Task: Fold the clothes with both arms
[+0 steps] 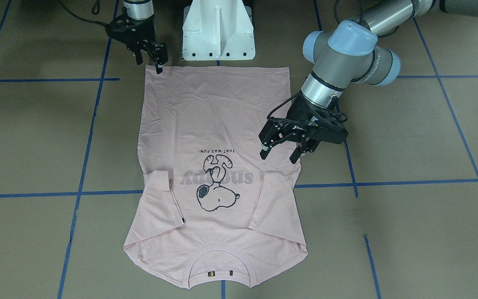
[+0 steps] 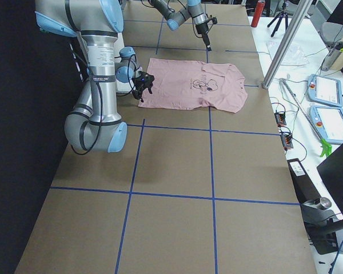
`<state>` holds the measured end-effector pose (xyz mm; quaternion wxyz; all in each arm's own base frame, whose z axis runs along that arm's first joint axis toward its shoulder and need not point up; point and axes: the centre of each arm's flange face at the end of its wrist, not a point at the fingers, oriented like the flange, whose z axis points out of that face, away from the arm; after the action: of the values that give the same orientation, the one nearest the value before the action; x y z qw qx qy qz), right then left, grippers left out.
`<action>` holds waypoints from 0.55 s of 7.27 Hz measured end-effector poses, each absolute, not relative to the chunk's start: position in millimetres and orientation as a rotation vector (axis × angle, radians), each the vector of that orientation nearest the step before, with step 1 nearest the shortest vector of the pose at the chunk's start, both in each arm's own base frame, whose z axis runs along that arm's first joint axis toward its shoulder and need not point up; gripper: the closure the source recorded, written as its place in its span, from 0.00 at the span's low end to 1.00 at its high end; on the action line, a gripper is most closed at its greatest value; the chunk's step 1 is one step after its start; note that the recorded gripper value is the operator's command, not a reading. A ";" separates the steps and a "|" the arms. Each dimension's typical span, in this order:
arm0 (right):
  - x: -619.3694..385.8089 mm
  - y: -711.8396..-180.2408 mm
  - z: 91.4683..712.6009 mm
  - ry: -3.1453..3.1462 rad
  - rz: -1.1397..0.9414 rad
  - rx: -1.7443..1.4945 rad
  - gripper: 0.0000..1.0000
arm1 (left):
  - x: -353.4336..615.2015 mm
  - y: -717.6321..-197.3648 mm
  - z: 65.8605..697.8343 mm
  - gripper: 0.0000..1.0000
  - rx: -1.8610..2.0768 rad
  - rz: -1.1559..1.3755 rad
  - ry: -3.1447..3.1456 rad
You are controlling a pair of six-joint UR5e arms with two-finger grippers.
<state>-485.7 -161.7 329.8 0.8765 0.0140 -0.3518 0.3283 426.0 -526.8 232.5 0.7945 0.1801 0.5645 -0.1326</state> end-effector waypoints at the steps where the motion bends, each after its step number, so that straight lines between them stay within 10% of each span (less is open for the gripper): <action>1: -493.1 -153.9 338.8 -0.714 0.692 0.026 0.31 | 426.0 -526.7 231.0 0.08 0.387 -0.285 1.216; 2: -496.4 -149.0 343.6 -0.703 0.693 0.024 0.48 | 426.0 -526.6 230.5 0.08 0.387 -0.286 1.218; 4: -498.2 -145.3 346.7 -0.695 0.690 0.021 0.49 | 426.5 -526.1 230.2 0.08 0.387 -0.286 1.218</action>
<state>-498.2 -145.3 346.7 0.8824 0.0099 -0.3338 0.3314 426.5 -526.1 230.2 0.7931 0.1800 0.5665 -0.1329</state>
